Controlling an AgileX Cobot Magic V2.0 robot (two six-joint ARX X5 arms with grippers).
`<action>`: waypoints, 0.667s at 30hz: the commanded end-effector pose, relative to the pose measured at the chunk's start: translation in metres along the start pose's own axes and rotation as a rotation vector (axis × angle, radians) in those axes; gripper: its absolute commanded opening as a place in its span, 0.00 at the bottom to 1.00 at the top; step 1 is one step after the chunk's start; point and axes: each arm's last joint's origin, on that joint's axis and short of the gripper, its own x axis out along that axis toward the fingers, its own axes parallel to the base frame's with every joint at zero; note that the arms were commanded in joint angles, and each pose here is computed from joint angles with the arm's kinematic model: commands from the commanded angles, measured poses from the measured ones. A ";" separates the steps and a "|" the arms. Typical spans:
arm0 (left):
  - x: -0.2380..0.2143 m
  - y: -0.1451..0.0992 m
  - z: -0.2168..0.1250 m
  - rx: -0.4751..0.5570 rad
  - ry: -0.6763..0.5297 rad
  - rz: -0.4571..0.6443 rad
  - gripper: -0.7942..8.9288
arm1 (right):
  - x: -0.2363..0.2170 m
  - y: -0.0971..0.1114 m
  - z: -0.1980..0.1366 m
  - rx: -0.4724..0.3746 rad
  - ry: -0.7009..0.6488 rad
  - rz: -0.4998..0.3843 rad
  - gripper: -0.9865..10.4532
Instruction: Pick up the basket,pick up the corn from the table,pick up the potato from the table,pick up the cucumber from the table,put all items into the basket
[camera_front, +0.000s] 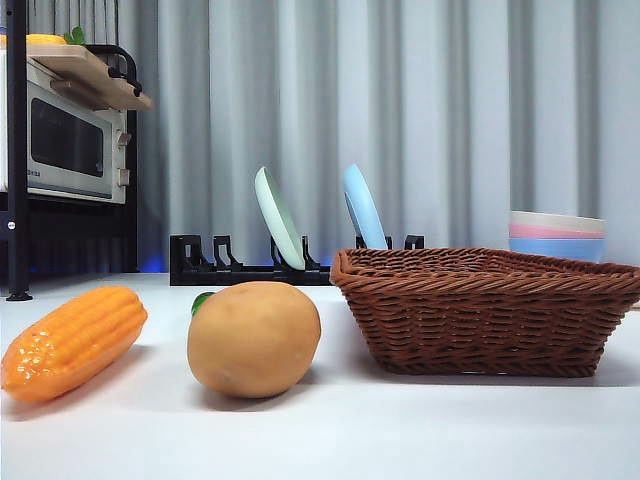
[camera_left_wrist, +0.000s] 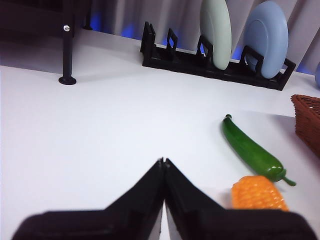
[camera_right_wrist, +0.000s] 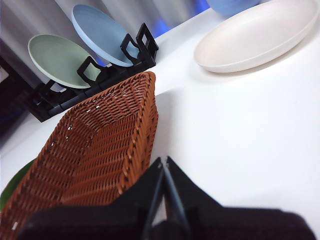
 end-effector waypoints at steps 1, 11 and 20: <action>-0.006 -0.005 0.021 -0.002 -0.042 -0.005 0.08 | -0.003 0.008 0.016 -0.006 -0.026 0.010 0.08; 0.003 -0.022 0.091 -0.006 0.030 -0.021 0.08 | 0.009 0.034 0.072 -0.117 0.037 -0.016 0.08; 0.042 -0.033 0.136 0.018 0.316 -0.209 0.08 | 0.048 0.055 0.119 -0.214 0.240 0.001 0.08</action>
